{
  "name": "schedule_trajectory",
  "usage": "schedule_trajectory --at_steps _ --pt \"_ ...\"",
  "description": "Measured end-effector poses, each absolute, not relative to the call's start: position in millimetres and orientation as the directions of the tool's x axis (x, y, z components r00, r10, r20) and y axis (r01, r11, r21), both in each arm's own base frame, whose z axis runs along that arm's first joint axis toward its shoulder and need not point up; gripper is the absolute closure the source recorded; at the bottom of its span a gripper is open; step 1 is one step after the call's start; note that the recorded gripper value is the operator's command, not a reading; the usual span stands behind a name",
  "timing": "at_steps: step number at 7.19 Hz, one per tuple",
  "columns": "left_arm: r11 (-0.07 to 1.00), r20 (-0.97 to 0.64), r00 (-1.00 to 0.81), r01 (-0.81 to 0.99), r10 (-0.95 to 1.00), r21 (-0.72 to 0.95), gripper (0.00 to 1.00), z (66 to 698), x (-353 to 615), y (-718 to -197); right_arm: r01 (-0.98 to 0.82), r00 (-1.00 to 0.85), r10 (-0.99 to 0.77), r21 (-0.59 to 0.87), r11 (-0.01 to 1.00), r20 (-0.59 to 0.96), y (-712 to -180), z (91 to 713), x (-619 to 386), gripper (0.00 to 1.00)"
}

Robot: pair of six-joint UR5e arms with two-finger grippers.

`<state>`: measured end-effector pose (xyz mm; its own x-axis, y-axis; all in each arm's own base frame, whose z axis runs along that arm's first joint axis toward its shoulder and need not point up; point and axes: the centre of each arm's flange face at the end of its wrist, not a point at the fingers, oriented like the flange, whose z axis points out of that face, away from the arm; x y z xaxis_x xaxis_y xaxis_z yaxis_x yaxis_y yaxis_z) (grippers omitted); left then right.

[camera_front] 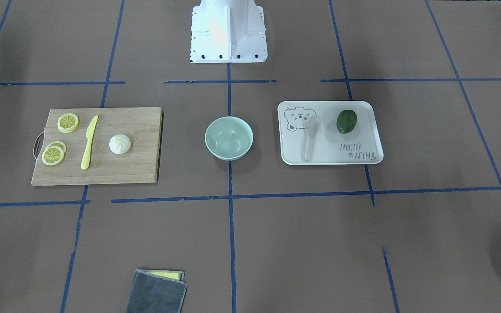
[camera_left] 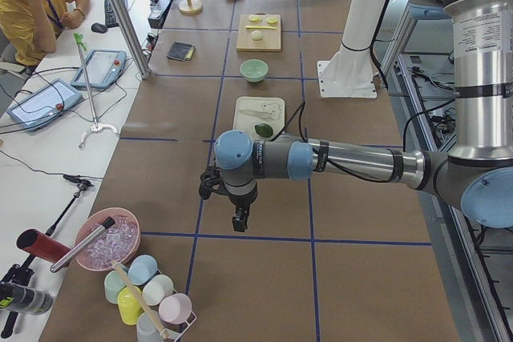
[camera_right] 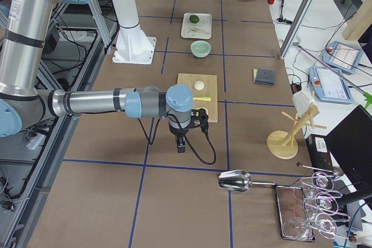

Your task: Put spoon and bun in bowl

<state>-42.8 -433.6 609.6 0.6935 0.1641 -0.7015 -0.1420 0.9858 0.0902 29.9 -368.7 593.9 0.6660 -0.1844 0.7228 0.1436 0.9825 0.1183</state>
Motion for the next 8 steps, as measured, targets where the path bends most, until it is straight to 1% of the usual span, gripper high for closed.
schedule_trajectory --at_steps 5,7,8 --pt "0.978 -0.694 0.69 -0.146 0.207 0.146 0.0 592 -42 -436 0.137 0.659 -0.186 0.126 0.982 0.729 -367 590 30 0.0" --pt "0.971 -0.741 0.628 -0.142 0.239 0.193 0.0 578 -34 -438 0.139 0.654 -0.196 0.139 0.98 0.731 -367 585 29 0.0" --pt "0.955 -0.768 0.569 -0.144 0.294 0.259 0.0 565 -20 -441 0.142 0.653 -0.204 0.147 0.979 0.73 -367 582 29 0.0"
